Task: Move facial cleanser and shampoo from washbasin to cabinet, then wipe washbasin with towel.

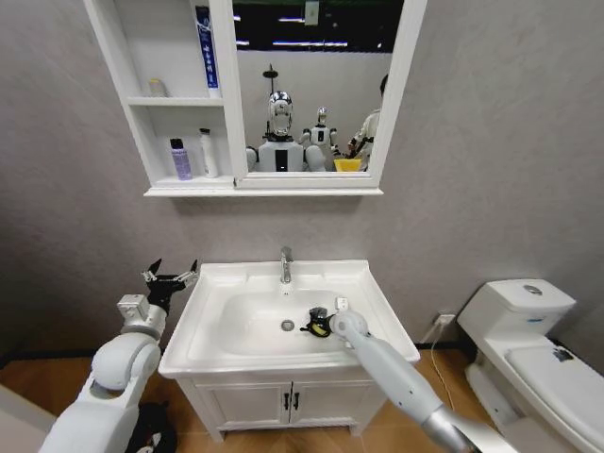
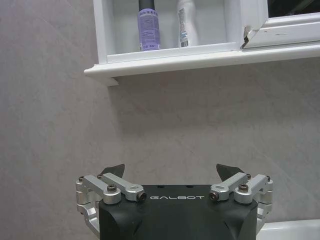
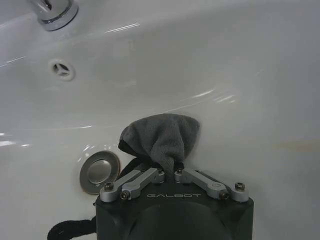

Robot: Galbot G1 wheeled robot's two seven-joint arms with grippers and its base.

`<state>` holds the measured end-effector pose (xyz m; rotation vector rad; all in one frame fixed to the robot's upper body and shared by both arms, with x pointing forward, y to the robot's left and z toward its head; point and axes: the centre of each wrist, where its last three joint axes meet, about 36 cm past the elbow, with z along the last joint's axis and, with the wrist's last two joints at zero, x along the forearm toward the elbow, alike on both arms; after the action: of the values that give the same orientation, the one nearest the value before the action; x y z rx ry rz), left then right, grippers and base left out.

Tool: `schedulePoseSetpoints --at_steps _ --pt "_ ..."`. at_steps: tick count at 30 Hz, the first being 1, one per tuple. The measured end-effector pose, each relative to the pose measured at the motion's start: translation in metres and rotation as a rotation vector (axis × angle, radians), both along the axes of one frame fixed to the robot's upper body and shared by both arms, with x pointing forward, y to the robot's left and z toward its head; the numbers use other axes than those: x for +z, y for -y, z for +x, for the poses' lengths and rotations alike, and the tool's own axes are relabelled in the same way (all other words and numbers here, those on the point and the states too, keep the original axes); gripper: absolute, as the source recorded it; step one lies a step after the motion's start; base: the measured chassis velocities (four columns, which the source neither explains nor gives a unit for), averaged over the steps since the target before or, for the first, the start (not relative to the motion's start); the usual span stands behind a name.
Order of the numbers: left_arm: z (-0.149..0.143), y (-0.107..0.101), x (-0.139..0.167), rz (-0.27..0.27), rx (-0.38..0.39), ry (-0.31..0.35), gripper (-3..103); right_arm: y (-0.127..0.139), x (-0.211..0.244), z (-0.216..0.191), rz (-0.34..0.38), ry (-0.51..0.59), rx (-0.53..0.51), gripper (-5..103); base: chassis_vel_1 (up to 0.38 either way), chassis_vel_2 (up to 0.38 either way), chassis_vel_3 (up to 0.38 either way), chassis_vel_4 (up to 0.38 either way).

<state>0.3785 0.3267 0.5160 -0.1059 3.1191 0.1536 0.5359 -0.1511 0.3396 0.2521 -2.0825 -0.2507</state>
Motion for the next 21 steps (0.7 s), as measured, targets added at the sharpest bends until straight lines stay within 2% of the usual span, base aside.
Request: schedulePoseSetpoints --at_steps 8,10,11,13,21 --pt "0.0 0.002 -0.002 -0.004 -0.002 -0.005 100 -0.033 0.002 -0.007 0.104 0.056 0.092 4 0.0 0.0 0.0 0.0" --pt "-0.001 0.003 -0.003 -0.005 -0.003 -0.007 100 -0.042 0.013 -0.007 0.164 0.108 0.135 4 0.0 0.0 0.0 0.0" --pt "-0.001 0.003 -0.003 -0.005 -0.003 -0.007 100 -0.042 0.013 -0.007 0.164 0.108 0.135 4 0.0 0.0 0.0 0.0" --pt "-0.001 0.003 -0.002 -0.004 -0.002 -0.005 100 -0.048 0.02 -0.005 0.214 0.143 0.162 4 0.0 0.0 0.0 0.0" --pt "-0.002 0.001 0.001 0.002 0.002 0.0 100 -0.058 0.018 -0.003 0.249 0.149 0.173 4 0.0 0.0 0.0 0.0"
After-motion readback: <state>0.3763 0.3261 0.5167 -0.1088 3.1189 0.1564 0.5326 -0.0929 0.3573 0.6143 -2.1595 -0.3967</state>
